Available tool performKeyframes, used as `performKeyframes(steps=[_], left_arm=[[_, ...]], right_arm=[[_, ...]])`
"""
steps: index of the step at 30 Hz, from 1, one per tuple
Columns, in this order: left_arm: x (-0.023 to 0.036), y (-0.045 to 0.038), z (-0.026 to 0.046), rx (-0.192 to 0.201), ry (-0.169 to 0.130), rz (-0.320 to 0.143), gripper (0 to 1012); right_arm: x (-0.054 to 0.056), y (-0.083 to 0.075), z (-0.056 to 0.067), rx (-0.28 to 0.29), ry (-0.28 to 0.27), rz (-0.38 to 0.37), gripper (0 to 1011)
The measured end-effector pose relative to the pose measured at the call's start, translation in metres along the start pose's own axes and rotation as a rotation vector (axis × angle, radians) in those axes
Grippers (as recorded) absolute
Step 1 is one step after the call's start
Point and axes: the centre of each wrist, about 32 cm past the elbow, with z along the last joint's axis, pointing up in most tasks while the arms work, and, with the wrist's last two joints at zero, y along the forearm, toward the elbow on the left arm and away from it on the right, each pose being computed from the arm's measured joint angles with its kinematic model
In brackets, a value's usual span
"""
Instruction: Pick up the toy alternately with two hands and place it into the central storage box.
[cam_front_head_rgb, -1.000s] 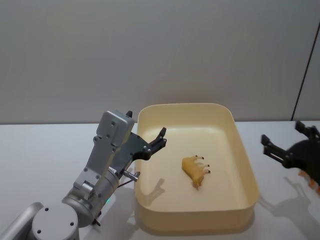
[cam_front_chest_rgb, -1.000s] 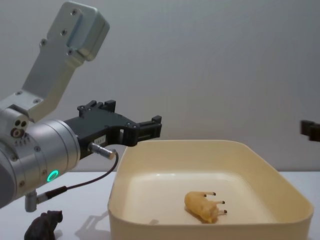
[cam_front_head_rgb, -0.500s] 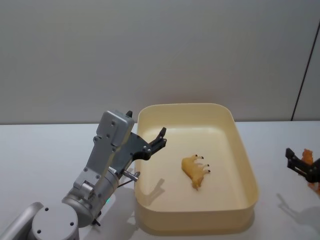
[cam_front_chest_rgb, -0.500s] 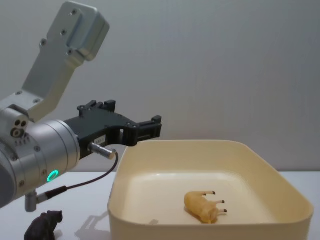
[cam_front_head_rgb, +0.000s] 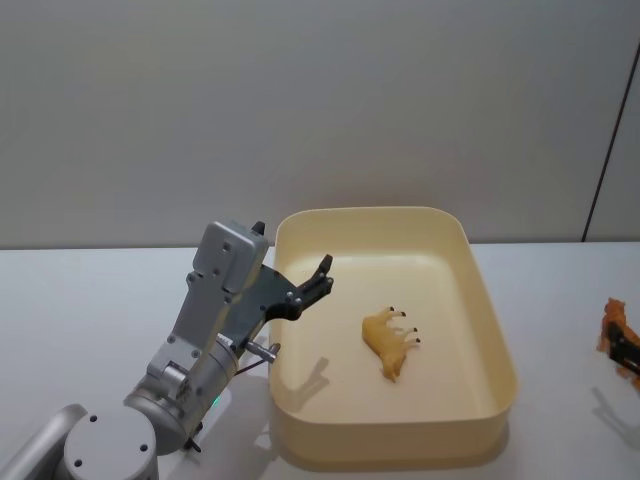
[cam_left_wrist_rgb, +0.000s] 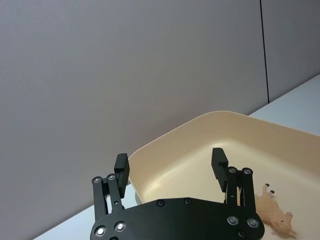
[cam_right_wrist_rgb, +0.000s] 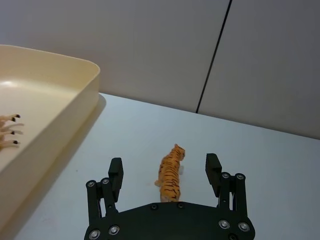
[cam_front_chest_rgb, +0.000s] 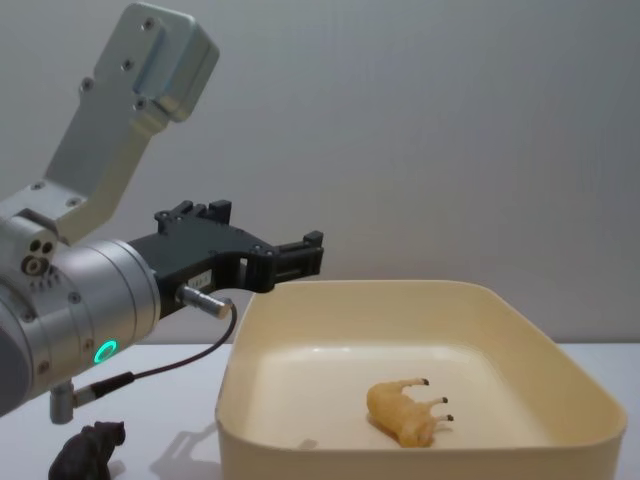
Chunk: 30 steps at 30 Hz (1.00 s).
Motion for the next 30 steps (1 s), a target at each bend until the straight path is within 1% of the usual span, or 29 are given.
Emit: performKeyframes(steps=[7,11,20,30], left_arm=[[0.0,0.0,0.0,0.0,0.0,0.0,1002],[0.0,0.0,0.0,0.0,0.0,0.0,1002],[0.0,0.0,0.0,0.0,0.0,0.0,1002],[0.0,0.0,0.0,0.0,0.0,0.0,1002]], right_arm=[[0.006,0.004,-0.008,-0.024,-0.024,-0.035,1001],[0.007,0.007,-0.009,-0.027,-0.031,-0.041,1000],[0.006,0.02,-0.017,-0.042,-0.032,-0.044,1001],[0.002,0.033,-0.027,-0.067,-0.013,-0.046,1001]])
